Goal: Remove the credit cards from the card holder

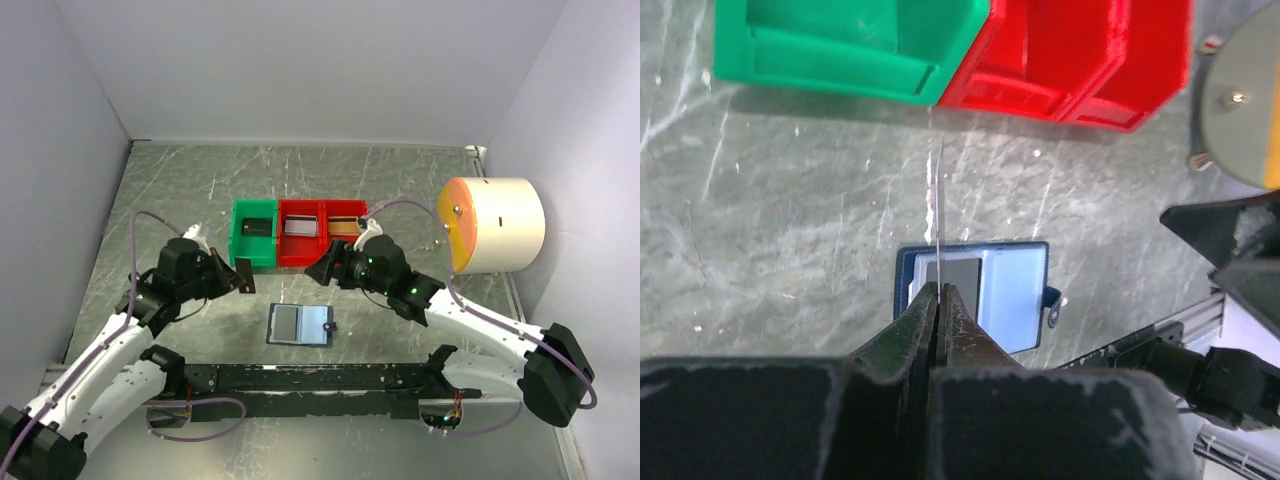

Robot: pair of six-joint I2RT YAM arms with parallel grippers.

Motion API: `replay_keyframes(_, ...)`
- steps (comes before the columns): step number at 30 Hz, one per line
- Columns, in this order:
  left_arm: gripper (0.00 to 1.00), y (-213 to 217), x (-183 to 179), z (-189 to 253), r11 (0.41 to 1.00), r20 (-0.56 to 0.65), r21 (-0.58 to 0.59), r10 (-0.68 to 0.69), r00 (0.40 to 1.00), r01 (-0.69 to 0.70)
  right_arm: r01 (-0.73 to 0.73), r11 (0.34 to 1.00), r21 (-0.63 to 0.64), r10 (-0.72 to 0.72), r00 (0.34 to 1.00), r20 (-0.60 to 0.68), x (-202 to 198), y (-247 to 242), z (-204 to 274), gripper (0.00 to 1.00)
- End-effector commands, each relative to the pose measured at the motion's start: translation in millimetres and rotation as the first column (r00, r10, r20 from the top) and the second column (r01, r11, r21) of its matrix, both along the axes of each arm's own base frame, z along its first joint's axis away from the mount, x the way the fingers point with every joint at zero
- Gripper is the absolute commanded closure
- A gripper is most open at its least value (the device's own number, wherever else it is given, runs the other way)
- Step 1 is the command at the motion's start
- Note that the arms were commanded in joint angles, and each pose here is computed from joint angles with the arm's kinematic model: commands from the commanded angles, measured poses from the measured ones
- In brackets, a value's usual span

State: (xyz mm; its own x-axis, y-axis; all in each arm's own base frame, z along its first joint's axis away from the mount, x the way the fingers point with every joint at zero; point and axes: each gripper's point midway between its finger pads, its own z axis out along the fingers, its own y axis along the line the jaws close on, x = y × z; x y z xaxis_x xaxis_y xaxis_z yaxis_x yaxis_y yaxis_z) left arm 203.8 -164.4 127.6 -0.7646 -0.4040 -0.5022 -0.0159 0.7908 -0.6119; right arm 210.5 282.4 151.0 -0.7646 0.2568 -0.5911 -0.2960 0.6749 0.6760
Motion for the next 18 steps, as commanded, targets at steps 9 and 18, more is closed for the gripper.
replay_keyframes(9,0.93,4,15,53,0.937,0.194,-0.256,-0.191,0.962,0.238,-0.188,0.942,0.28,0.188,0.982,0.024,38,25,36,0.22)
replay_keyframes(18,0.93,-10,6,100,0.866,0.396,-0.342,-0.218,0.892,0.364,-0.403,0.823,0.399,0.405,0.91,0.084,26,65,63,0.28)
